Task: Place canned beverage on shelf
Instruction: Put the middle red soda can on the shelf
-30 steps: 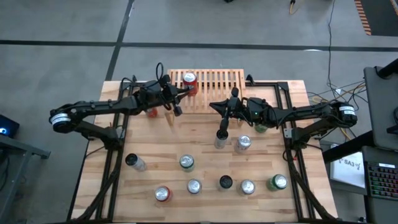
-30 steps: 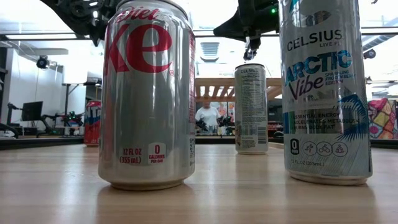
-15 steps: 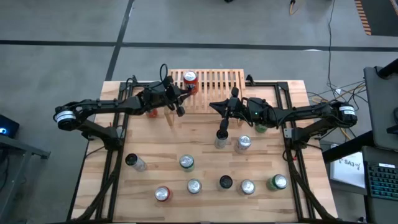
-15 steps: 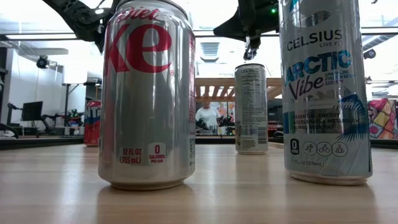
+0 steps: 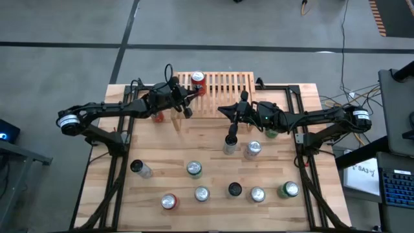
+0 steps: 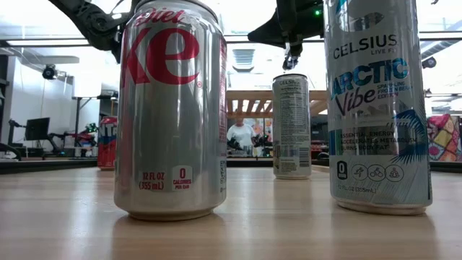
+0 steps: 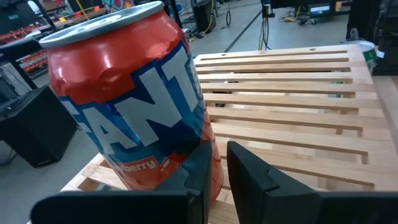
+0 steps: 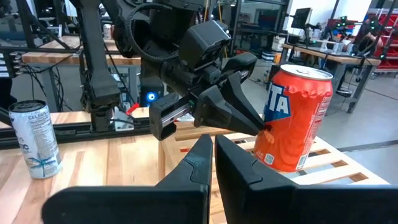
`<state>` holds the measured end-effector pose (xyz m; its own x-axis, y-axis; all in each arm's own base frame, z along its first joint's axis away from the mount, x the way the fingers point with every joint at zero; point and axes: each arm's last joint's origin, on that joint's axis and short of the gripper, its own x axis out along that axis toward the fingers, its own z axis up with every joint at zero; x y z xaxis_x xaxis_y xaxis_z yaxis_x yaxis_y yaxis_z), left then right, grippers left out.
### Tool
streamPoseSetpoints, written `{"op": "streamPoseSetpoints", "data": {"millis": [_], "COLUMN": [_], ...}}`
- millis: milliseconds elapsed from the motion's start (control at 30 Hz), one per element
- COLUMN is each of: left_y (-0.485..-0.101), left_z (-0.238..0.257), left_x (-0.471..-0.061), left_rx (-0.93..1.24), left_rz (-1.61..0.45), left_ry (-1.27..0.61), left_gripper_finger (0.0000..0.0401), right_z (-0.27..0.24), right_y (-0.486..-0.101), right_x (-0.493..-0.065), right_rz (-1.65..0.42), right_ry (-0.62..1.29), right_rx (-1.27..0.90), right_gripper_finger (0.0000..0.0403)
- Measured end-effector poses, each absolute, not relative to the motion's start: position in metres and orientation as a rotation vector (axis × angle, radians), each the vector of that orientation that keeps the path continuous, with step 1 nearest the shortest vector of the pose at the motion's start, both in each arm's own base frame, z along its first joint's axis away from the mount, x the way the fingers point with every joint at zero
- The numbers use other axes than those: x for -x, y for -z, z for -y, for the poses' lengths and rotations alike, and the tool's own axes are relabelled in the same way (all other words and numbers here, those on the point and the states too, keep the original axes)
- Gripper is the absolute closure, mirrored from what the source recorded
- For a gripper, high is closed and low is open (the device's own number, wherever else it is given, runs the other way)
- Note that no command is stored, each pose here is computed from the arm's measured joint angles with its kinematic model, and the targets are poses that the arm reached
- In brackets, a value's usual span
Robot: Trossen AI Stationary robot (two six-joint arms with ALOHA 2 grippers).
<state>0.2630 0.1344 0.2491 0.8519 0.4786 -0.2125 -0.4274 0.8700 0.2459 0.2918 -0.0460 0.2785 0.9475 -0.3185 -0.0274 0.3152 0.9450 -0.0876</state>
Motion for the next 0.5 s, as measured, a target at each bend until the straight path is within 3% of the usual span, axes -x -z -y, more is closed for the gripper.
{"op": "streamPoseSetpoints", "data": {"millis": [500], "left_y": [-0.282], "left_z": [-0.118], "left_x": [-0.235], "left_rx": [-0.178], "left_rz": [-0.214], "left_ry": [-0.401], "left_gripper_finger": [0.0366], "right_z": [0.046], "right_y": [-0.283], "right_x": [-0.292], "right_rz": [0.008], "right_ry": [0.324], "right_rx": [0.052], "right_gripper_finger": [0.0394]}}
